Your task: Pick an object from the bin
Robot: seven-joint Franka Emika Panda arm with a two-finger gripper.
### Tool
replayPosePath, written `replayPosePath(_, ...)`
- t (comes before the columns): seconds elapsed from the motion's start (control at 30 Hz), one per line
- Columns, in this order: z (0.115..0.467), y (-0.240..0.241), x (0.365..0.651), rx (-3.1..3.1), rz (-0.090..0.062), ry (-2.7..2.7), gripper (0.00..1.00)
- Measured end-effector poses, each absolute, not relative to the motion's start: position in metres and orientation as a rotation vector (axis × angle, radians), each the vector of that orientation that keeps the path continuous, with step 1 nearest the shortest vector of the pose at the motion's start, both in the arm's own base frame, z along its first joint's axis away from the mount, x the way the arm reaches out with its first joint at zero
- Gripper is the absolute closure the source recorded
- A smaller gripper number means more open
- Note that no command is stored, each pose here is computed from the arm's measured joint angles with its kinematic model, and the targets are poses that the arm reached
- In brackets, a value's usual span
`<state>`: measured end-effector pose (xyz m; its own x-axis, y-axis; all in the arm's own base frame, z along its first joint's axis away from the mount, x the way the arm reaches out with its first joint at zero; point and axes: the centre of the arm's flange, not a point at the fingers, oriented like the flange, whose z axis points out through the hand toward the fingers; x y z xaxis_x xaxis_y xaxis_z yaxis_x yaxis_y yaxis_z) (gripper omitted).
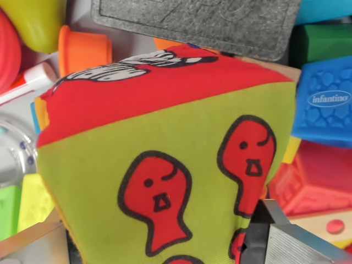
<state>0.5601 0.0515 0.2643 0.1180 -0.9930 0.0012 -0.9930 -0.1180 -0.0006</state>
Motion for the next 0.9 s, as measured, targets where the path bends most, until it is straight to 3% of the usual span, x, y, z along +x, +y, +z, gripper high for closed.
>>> replayPosePath(0.9, 0.373, 0.051, 0.561, 2.346, 0.004, -2.088, 1.0)
